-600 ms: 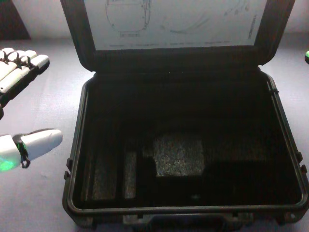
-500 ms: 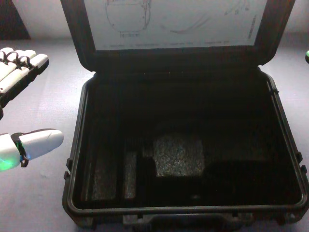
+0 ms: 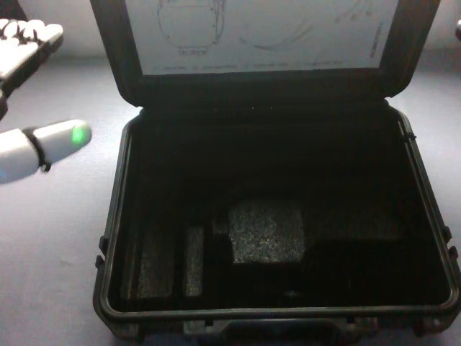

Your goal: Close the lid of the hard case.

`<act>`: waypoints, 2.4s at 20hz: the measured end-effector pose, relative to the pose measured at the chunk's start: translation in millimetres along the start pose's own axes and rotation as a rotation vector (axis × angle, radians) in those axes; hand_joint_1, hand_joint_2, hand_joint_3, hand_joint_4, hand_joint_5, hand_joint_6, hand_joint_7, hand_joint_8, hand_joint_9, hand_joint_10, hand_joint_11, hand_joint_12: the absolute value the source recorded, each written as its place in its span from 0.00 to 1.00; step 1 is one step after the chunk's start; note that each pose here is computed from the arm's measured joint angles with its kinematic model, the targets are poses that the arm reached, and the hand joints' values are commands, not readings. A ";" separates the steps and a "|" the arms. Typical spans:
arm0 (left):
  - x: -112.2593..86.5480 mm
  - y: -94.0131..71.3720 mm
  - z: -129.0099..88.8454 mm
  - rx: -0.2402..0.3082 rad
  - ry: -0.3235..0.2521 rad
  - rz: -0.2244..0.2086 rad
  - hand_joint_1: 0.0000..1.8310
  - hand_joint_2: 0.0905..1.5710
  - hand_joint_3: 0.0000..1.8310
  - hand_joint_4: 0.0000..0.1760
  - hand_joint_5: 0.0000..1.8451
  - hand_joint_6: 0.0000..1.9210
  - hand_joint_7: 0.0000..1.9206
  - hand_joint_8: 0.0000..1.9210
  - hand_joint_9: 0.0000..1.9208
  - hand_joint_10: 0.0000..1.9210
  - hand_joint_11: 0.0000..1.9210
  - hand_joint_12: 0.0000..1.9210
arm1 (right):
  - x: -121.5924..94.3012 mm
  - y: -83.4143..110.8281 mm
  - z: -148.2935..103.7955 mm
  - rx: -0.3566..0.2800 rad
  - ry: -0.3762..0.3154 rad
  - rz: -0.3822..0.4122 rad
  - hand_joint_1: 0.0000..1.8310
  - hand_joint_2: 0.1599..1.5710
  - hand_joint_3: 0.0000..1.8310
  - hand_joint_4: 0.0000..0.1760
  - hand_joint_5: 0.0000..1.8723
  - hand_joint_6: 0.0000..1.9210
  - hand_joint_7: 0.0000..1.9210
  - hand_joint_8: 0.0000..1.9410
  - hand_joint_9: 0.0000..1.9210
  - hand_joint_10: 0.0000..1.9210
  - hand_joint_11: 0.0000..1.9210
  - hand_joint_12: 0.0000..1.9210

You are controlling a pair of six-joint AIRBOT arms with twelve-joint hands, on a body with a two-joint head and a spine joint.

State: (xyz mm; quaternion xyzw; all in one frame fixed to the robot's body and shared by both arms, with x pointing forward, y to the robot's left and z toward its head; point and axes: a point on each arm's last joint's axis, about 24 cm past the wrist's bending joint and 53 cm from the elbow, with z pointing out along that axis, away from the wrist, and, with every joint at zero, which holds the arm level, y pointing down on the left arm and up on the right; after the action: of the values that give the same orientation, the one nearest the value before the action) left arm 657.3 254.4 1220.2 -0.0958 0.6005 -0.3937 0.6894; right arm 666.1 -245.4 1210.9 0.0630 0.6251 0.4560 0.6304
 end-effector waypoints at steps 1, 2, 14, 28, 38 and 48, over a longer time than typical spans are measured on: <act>-0.5 2.7 7.2 -0.005 -0.002 -0.003 0.00 0.69 0.00 0.00 0.00 0.00 0.00 0.00 0.00 0.00 0.00 0.00 | -2.9 -4.5 4.1 0.013 0.000 -0.008 0.00 0.74 0.00 0.00 0.00 0.00 0.00 0.00 0.00 0.00 0.01 0.00; 0.8 6.1 13.5 -0.014 0.002 -0.007 0.00 0.67 0.00 0.00 0.00 0.00 0.00 0.00 0.00 0.00 0.00 0.00 | -6.1 -8.6 6.7 0.027 0.000 -0.014 0.00 0.75 0.00 0.00 0.00 0.00 0.00 0.00 0.00 0.00 0.00 0.00; -5.7 -9.1 94.1 0.000 0.039 0.038 0.00 0.68 0.00 0.00 0.03 0.00 0.02 0.00 0.01 0.00 0.01 0.00 | -39.4 -16.3 71.7 0.058 -0.048 -0.054 0.02 0.76 0.00 0.00 0.00 0.00 0.00 0.00 0.00 0.00 0.01 0.00; 5.8 -35.0 77.5 0.065 0.099 0.091 0.00 0.68 0.00 0.00 0.04 0.00 0.03 0.00 0.00 0.00 0.00 0.00 | -14.0 30.3 86.6 -0.035 0.034 -0.092 0.00 0.71 0.00 0.17 0.01 0.00 0.00 0.00 0.00 0.00 0.02 0.01; 14.8 -48.7 42.8 0.127 0.140 0.127 0.00 0.73 0.01 0.00 0.03 0.00 0.01 0.00 0.01 0.00 0.01 0.01 | 16.7 57.5 44.8 -0.132 0.108 -0.100 0.05 0.68 0.00 0.17 0.03 0.00 0.03 0.00 0.03 0.00 0.03 0.02; 27.9 -52.7 -4.2 0.135 0.219 0.150 0.00 0.71 0.00 0.00 0.02 0.00 0.02 0.00 0.02 0.00 0.02 0.01 | 38.2 57.2 10.4 -0.132 0.176 -0.083 0.15 0.81 0.00 0.00 0.01 0.00 0.01 0.00 0.00 0.00 0.00 0.09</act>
State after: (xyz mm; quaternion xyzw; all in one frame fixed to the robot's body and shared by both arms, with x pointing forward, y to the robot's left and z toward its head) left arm 630.2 202.1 1230.0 0.0392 0.6497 -0.3886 0.6522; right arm 638.9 -182.4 1222.3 -0.0450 0.6487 0.4736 0.5940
